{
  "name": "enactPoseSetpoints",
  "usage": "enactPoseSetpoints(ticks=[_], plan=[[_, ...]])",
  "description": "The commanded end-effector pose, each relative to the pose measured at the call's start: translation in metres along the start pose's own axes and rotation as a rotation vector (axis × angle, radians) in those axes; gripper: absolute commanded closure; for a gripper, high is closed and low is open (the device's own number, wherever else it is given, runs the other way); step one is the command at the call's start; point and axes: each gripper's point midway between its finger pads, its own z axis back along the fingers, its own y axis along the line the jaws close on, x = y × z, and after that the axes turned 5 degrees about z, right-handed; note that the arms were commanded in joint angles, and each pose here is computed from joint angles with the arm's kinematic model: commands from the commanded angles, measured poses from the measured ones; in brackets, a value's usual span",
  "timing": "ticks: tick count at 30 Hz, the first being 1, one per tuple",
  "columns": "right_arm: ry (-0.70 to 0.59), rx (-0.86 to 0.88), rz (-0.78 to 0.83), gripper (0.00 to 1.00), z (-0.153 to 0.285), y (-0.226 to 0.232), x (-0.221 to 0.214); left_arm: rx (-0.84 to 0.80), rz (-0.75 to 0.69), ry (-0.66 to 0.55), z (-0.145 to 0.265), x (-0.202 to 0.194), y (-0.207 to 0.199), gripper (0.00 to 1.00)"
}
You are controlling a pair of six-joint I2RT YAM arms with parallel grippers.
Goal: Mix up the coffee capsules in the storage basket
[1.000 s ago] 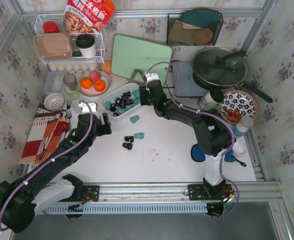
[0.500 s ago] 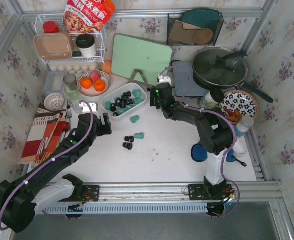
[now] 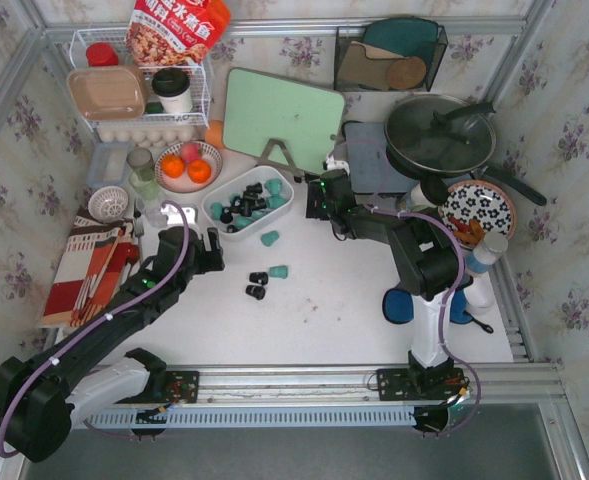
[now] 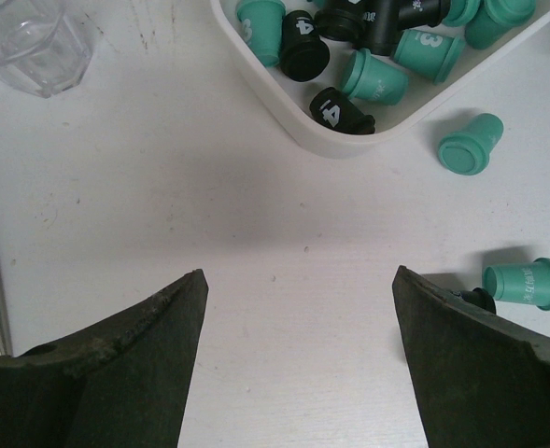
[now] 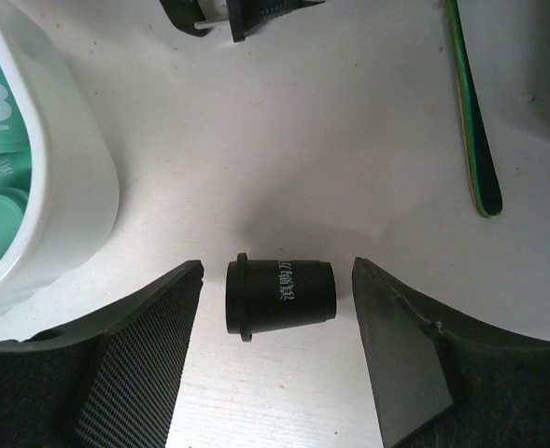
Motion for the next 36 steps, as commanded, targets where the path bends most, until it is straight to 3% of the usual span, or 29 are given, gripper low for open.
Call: enactPoseSetpoints(ticks=[1, 9, 15, 22, 29, 36], plan=[[-0.003, -0.008, -0.013, 0.31, -0.003, -0.001, -0.001, -0.012, 0.011, -0.017, 0.000, 0.007, -0.004, 0.17], [-0.037, 0.001, -0.022, 0.59, 0.007, 0.000, 0.008, -0.012, 0.012, -0.017, 0.000, 0.007, -0.004, 0.17], [-0.106, 0.051, -0.007, 0.63, 0.027, 0.020, 0.040, -0.014, 0.019, -0.023, 0.002, 0.008, -0.004, 0.17], [-0.275, 0.205, 0.184, 0.63, 0.053, 0.114, 0.090, -0.016, 0.032, -0.042, 0.005, 0.010, -0.003, 0.17], [-0.261, 0.236, 0.209, 0.57, 0.007, 0.158, 0.091, -0.007, 0.028, -0.041, 0.005, 0.011, -0.002, 0.17], [-0.222, 0.245, 0.179, 0.35, -0.024, 0.170, 0.083, -0.010, 0.027, -0.038, 0.005, 0.010, -0.002, 0.17]])
